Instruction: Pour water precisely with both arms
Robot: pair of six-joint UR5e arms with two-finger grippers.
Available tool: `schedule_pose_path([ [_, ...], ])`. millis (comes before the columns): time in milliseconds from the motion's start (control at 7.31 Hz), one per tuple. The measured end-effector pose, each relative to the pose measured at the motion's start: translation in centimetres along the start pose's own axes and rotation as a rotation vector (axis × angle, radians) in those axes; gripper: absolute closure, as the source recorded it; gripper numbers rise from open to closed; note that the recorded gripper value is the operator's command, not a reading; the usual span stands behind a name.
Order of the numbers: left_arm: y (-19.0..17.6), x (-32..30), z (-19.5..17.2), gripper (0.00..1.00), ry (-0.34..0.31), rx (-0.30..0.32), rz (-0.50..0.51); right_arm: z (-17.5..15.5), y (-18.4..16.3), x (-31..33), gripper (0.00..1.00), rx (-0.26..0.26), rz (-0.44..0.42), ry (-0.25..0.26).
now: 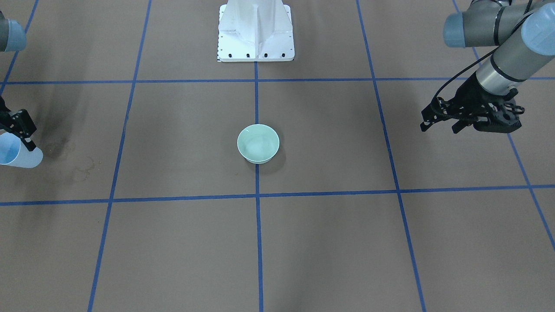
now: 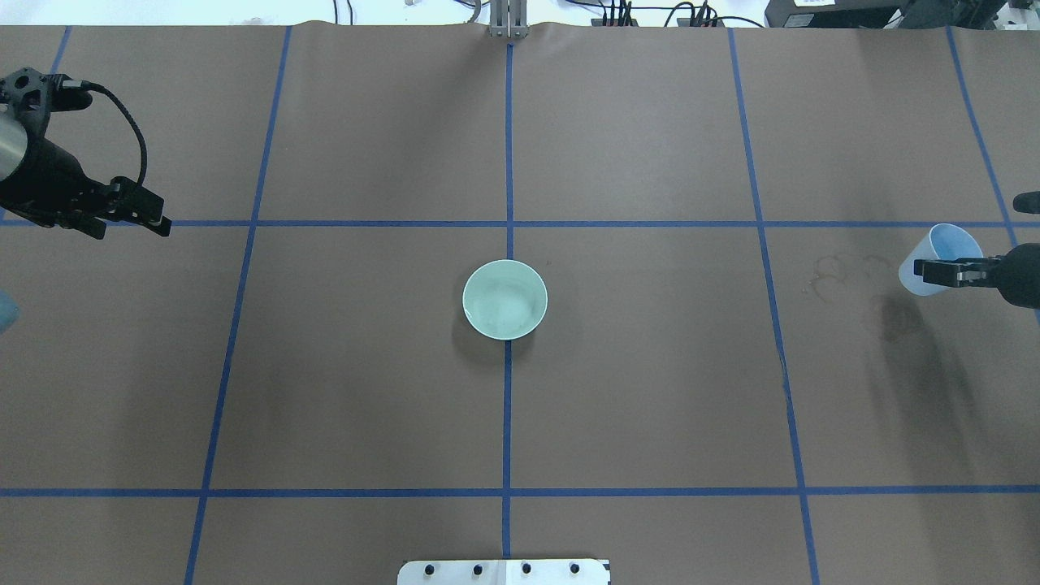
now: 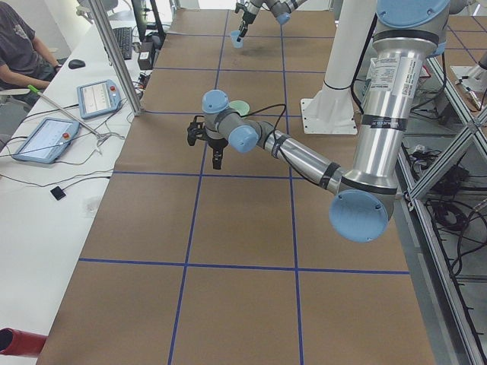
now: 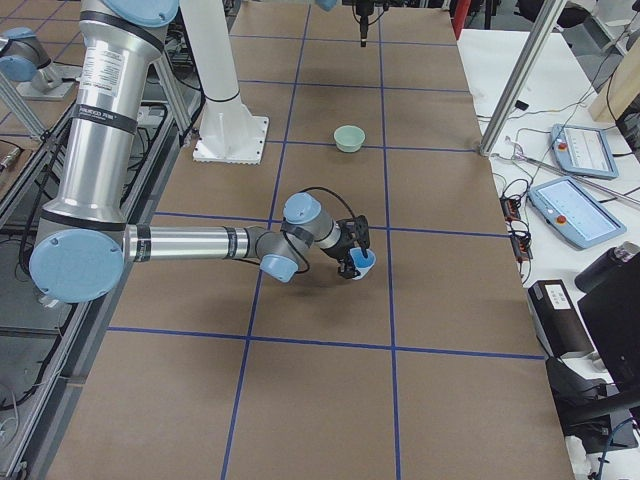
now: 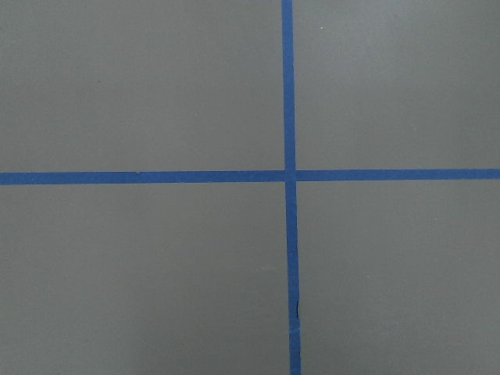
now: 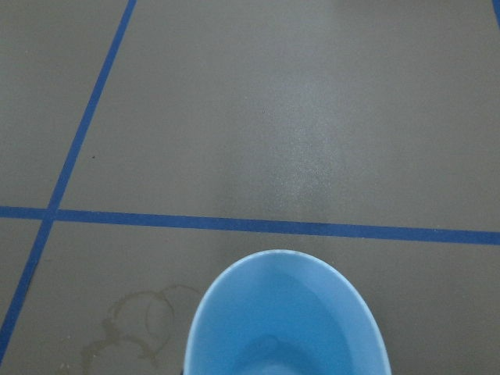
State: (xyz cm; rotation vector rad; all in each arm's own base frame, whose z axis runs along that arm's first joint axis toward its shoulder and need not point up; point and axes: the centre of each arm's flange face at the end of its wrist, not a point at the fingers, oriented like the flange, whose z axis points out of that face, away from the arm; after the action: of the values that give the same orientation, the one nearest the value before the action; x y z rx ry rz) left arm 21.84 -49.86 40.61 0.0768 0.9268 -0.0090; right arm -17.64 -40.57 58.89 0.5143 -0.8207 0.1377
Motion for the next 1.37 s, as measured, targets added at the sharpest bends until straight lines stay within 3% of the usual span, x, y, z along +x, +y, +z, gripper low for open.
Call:
schedule_pose_path([
  [547, 0.1, -0.2, 0.0, 0.06, -0.002, -0.001, -0.001, 0.7, 2.2, 0.0, 1.00, 0.003, -0.029, 0.003],
  [821, 0.1, -0.2, 0.0, 0.06, -0.002, -0.001, 0.000, 1.2, 2.9, -0.3, 0.77, 0.004, -0.041, 0.013],
  [1095, 0.1, -0.2, 0.1, 0.06, -0.003, -0.001, -0.001, 1.6, 3.3, -0.2, 0.69, -0.006, -0.037, 0.017],
  [1368, 0.1, -0.2, 0.1, 0.06, -0.003, -0.001, -0.001, 1.9, 3.6, 0.0, 0.44, -0.015, -0.036, 0.019],
])
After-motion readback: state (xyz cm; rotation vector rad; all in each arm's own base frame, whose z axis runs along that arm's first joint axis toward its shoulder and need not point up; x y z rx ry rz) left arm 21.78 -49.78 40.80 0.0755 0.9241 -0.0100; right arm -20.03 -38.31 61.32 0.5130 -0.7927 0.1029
